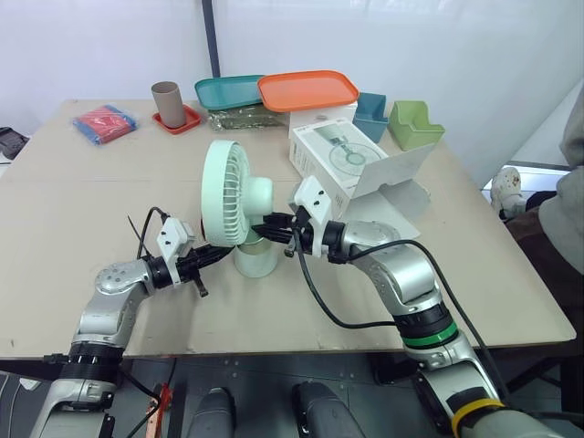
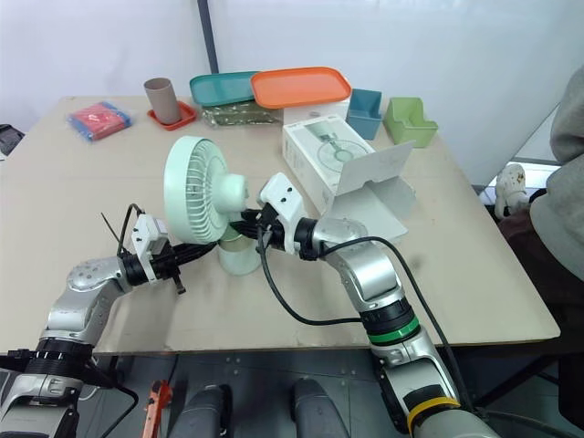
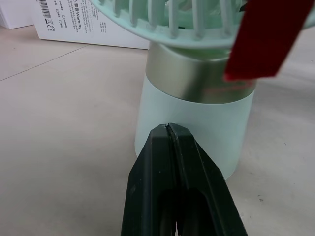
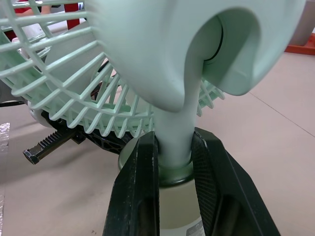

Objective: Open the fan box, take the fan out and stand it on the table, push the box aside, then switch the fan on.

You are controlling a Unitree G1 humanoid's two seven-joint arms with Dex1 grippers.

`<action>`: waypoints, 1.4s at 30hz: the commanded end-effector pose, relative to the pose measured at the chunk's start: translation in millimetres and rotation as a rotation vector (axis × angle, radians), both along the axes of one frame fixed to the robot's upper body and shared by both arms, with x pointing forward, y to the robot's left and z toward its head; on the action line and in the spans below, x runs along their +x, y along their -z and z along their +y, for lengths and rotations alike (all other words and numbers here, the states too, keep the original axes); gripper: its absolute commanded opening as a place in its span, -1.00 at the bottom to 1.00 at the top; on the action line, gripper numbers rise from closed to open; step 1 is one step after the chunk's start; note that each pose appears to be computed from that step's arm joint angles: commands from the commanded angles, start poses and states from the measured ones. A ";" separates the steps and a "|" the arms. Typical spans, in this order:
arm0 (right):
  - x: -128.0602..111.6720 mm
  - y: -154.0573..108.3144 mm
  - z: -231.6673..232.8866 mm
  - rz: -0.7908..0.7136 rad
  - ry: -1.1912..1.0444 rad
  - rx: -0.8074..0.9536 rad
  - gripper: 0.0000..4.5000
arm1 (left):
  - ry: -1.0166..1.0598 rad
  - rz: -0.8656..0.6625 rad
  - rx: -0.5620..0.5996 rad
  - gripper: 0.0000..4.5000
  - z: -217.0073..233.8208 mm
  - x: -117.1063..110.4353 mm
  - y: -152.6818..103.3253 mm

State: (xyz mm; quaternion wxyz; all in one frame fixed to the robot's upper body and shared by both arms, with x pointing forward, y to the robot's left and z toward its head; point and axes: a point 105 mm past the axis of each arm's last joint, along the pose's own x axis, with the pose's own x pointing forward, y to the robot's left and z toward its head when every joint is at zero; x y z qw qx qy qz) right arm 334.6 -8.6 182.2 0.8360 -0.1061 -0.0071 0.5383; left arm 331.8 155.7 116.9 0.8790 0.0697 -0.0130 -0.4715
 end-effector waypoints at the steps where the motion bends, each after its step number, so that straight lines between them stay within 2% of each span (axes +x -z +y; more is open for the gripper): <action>1: -4.9 -3.7 2.9 -0.022 -0.015 -0.003 -0.82 | 0.016 -0.037 -0.005 -0.97 -1.6 -1.4 -7.8; 42: -8.1 -1.7 6.2 -0.017 -0.021 -0.006 -0.82 | 0.052 -0.025 0.004 -0.97 -10.0 -1.7 -3.7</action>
